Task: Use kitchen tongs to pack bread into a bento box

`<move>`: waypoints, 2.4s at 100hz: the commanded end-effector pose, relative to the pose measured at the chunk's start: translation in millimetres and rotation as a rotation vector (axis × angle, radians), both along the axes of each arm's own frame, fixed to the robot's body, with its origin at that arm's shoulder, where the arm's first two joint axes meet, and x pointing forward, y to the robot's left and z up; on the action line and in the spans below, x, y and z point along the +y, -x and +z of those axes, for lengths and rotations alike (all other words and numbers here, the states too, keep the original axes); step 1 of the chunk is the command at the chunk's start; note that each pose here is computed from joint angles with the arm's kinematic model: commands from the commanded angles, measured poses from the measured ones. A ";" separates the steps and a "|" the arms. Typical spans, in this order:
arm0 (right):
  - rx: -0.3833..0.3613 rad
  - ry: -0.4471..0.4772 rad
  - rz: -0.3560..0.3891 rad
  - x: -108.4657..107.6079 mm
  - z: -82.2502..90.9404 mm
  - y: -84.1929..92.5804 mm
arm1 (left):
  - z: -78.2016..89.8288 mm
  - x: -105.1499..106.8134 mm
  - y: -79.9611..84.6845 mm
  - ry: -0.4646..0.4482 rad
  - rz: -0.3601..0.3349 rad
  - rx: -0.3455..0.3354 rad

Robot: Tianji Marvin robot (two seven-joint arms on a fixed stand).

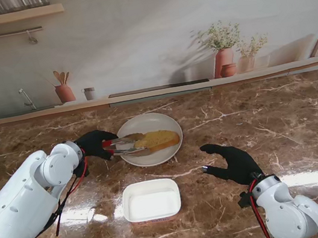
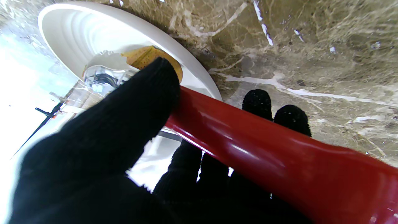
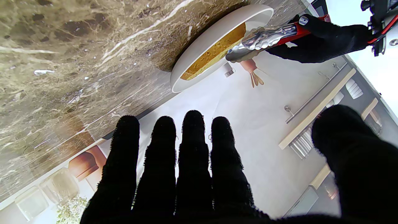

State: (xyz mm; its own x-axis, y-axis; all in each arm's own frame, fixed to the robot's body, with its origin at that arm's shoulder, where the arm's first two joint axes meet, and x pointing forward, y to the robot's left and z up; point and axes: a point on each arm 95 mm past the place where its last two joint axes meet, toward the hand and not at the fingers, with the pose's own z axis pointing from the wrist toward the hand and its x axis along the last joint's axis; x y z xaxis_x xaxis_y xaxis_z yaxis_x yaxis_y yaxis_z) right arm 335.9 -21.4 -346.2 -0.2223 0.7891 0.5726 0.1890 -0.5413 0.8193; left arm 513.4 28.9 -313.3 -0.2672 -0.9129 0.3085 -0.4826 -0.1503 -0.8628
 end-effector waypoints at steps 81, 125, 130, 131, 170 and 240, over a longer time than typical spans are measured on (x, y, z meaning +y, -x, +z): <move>0.054 -0.009 0.012 -0.4 -9.4 4.1 | -10.1 9.6 5.9 0.030 0.081 -0.007; 0.058 -0.007 0.018 -0.9 -9.7 3.6 | -13.8 16.9 11.5 0.046 0.120 -0.004; 0.059 -0.007 0.020 -0.8 -9.8 3.6 | -14.3 17.6 11.8 0.048 0.128 -0.003; 0.060 -0.007 0.020 -0.8 -9.9 3.6 | -14.4 17.7 11.8 0.048 0.130 -0.003; 0.069 -0.007 0.023 -0.5 -11.8 4.2 | -14.3 22.1 11.5 0.046 0.135 0.012; 0.079 -0.014 0.020 -2.9 -13.9 4.7 | -4.0 -7.5 -4.6 0.020 0.040 0.006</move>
